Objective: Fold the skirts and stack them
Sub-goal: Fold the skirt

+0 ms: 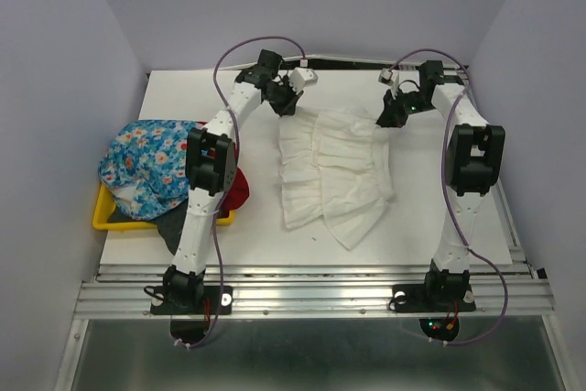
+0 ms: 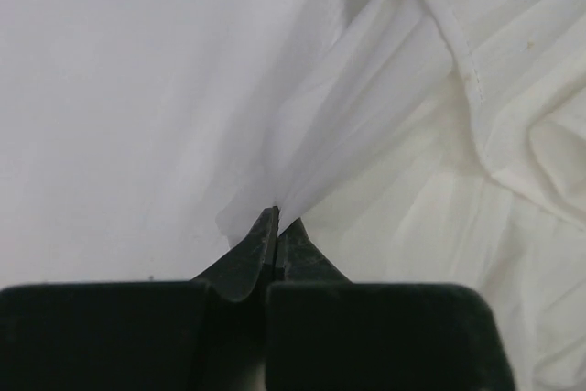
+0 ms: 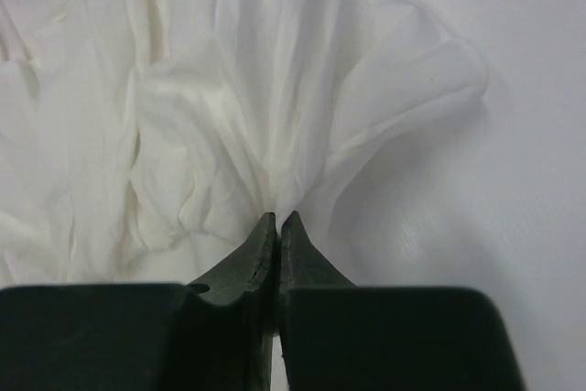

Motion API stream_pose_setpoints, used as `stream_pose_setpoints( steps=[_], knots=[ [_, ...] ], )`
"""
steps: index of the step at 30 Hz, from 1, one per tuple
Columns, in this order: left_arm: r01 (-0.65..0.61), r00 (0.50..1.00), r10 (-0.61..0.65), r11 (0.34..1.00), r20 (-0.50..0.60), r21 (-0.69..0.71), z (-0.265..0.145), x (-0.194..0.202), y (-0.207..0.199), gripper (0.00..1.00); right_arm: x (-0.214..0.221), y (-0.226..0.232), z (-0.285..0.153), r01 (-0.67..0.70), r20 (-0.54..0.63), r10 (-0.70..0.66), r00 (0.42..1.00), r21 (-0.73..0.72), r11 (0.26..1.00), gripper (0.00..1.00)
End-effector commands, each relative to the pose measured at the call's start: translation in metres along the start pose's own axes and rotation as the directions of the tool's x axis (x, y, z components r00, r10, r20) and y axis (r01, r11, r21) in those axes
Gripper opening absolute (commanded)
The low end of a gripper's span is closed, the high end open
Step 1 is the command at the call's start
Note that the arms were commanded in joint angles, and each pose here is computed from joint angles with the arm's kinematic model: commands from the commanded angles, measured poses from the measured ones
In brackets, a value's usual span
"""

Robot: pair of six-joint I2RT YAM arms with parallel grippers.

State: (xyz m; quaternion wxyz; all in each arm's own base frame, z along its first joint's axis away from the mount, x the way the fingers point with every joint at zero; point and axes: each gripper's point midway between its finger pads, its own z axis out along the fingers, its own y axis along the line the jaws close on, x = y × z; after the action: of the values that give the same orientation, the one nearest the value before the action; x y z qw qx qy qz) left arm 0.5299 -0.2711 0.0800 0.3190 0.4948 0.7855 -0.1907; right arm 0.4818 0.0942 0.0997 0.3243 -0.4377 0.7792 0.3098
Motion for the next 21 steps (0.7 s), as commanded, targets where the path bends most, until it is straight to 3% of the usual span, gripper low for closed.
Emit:
stream_pose_setpoints(
  steps=[1,5,12,21],
  knots=[
    [-0.018,0.995,0.033,0.987,0.093,-0.159,-0.057,-0.046,0.037,0.00,-0.066,-0.024,-0.019,0.071,0.146,-0.085,0.986,0.100,0.992,0.01],
    [-0.046,0.987,0.068,0.987,0.144,-0.152,-0.077,-0.059,0.022,0.00,-0.101,-0.029,-0.035,0.149,0.208,-0.181,0.961,0.158,0.976,0.01],
    [-0.121,0.976,0.150,0.976,0.156,-0.180,-0.115,-0.059,-0.023,0.00,-0.111,-0.007,-0.051,0.268,0.230,-0.314,0.921,0.210,0.940,0.01],
    [-0.160,0.981,0.174,0.977,0.088,-0.143,-0.116,-0.006,-0.068,0.00,-0.069,0.054,-0.026,0.469,0.160,-0.506,0.848,0.218,0.856,0.01]
  ],
)
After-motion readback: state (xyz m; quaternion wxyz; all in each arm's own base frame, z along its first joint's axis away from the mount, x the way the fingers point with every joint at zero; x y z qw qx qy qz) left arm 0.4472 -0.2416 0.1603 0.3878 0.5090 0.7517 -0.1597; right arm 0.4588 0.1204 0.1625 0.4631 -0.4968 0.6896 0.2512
